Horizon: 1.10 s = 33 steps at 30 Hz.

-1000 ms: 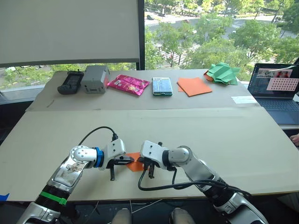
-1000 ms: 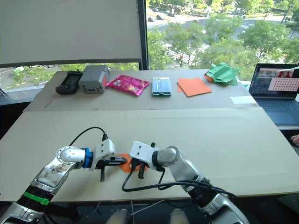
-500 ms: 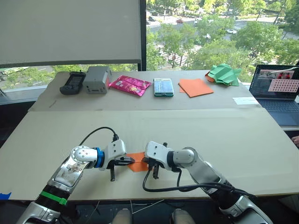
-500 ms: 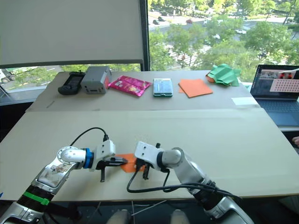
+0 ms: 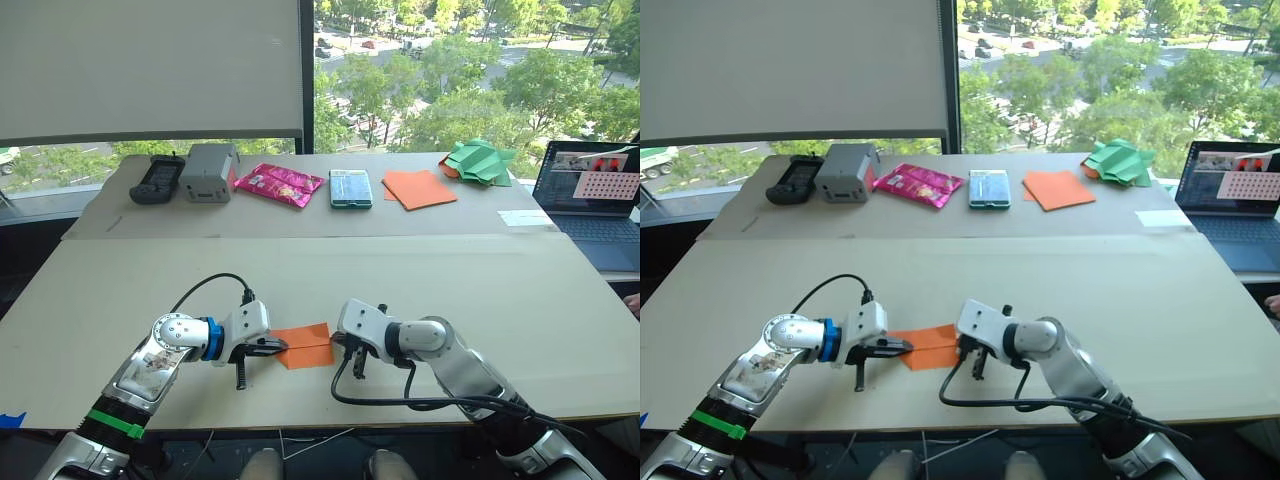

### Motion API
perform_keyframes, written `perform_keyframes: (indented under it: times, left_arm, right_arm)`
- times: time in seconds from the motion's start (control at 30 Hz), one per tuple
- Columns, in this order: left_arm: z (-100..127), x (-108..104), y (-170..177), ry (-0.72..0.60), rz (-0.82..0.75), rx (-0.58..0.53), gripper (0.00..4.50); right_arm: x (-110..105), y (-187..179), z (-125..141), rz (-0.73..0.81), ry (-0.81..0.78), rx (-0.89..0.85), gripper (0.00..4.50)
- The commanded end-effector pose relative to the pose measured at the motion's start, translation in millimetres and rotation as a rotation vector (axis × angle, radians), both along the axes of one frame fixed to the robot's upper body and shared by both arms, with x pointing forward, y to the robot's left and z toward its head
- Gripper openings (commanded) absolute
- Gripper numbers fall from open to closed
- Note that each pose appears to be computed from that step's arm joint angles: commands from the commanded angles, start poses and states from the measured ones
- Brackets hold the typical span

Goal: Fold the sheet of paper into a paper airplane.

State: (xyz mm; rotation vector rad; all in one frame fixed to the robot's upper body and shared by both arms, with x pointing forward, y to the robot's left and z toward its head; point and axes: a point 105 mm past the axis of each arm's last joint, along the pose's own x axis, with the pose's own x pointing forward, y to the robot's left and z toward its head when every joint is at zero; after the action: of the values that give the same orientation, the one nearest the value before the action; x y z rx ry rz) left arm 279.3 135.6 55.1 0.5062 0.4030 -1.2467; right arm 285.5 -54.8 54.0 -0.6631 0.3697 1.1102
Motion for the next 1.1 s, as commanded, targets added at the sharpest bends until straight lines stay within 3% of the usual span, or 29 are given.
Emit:
perform_keyframes:
  times: [0.03,0.2,0.37,0.47,0.77,0.9,1.1]
  left_arm:
    - [-17,-5,13,0.056,0.021,0.078,0.0]
    - [-17,-4,13,0.053,0.021,0.079,0.0]
    - [-16,-4,13,0.052,0.019,0.078,0.0]
    - [-16,-3,13,0.048,0.019,0.077,0.0]
    - [-9,-2,8,0.026,0.004,0.065,0.0]
    - [-4,3,-4,0.004,-0.005,0.042,0.0]
    - [-12,2,-9,0.016,-0.012,0.052,0.0]
  right_arm:
    - [-3,-23,-25,-0.093,0.098,-0.071,0.03]
    - [0,6,42,-0.007,-0.066,0.215,0.03]
    - [-14,21,68,0.08,-0.071,0.355,0.03]
    - [-18,33,61,0.113,-0.053,0.34,0.03]
    - [12,30,14,-0.012,-0.02,0.136,0.03]
    - [5,24,-7,-0.016,0.069,0.056,0.03]
    - [-1,21,-17,-0.007,0.102,-0.001,0.03]
